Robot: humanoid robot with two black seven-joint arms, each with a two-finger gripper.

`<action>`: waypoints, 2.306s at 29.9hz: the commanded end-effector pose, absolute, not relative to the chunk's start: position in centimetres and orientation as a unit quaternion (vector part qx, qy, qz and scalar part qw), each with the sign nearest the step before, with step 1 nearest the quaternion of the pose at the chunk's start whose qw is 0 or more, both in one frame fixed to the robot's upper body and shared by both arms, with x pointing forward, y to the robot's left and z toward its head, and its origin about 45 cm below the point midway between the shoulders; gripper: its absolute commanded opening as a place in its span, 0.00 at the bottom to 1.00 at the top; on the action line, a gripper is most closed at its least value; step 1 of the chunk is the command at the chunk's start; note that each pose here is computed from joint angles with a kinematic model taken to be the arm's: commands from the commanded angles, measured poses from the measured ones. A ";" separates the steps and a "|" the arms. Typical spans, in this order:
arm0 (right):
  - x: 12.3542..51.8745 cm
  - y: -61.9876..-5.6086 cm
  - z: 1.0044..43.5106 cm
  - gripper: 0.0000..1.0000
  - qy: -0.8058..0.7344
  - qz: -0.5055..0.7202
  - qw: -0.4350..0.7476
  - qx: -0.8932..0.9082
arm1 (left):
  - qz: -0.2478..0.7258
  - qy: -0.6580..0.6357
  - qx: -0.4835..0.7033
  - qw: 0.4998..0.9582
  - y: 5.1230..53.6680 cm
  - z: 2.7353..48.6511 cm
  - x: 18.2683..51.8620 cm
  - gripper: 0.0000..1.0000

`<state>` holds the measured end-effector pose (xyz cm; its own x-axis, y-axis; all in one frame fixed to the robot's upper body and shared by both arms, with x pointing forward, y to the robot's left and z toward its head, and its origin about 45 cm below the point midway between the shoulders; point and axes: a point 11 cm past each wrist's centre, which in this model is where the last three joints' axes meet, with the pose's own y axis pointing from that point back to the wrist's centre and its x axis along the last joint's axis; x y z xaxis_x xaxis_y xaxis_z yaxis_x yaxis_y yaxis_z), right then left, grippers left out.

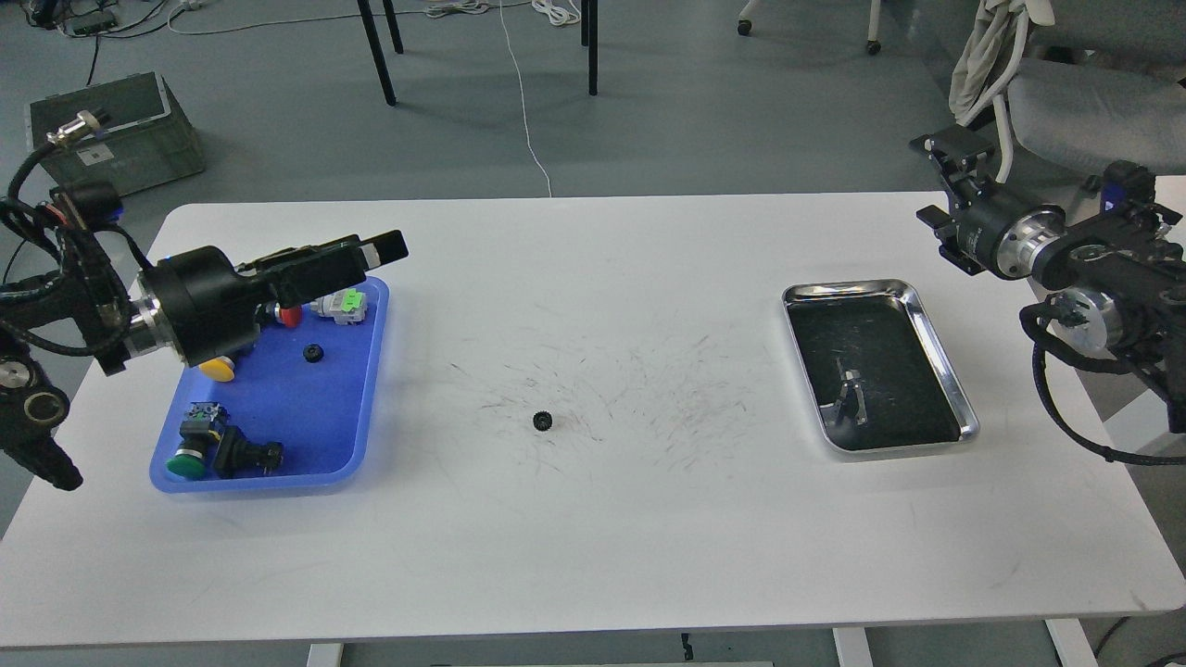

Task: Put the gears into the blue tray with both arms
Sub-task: 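Swing the left gripper out over the blue tray toward the gear, then lower the left gripper down over the black gear on the table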

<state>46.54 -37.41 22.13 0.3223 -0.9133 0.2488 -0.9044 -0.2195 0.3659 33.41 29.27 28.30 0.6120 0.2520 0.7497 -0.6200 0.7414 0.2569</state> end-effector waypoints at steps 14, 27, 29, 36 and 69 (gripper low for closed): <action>44.1 -37.4 19.1 0.93 -0.551 -0.051 0.238 0.798 | 0.076 -0.487 0.271 0.827 23.3 24.6 31.7 0.91; 44.3 -37.7 19.4 0.93 -0.554 -0.043 0.242 0.795 | 0.081 -0.567 0.240 0.784 20.3 28.9 35.1 0.99; 44.4 -37.7 19.4 0.93 -0.555 -0.042 0.242 0.795 | 0.071 -0.571 0.222 0.787 18.3 28.1 35.1 0.99; 44.5 -37.7 19.6 0.93 -0.556 -0.040 0.243 0.794 | 0.002 -0.656 0.206 0.726 14.9 26.2 34.2 0.99; 47.5 -43.2 27.5 0.94 -0.665 0.012 0.128 0.735 | -0.055 -0.674 0.274 0.684 13.4 14.9 35.6 0.89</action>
<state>47.82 -42.40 27.68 0.1628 -0.9557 0.2452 -0.9715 -0.1119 0.2087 35.58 13.41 15.20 0.0857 -0.4437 0.8921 -0.2935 0.8444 0.4481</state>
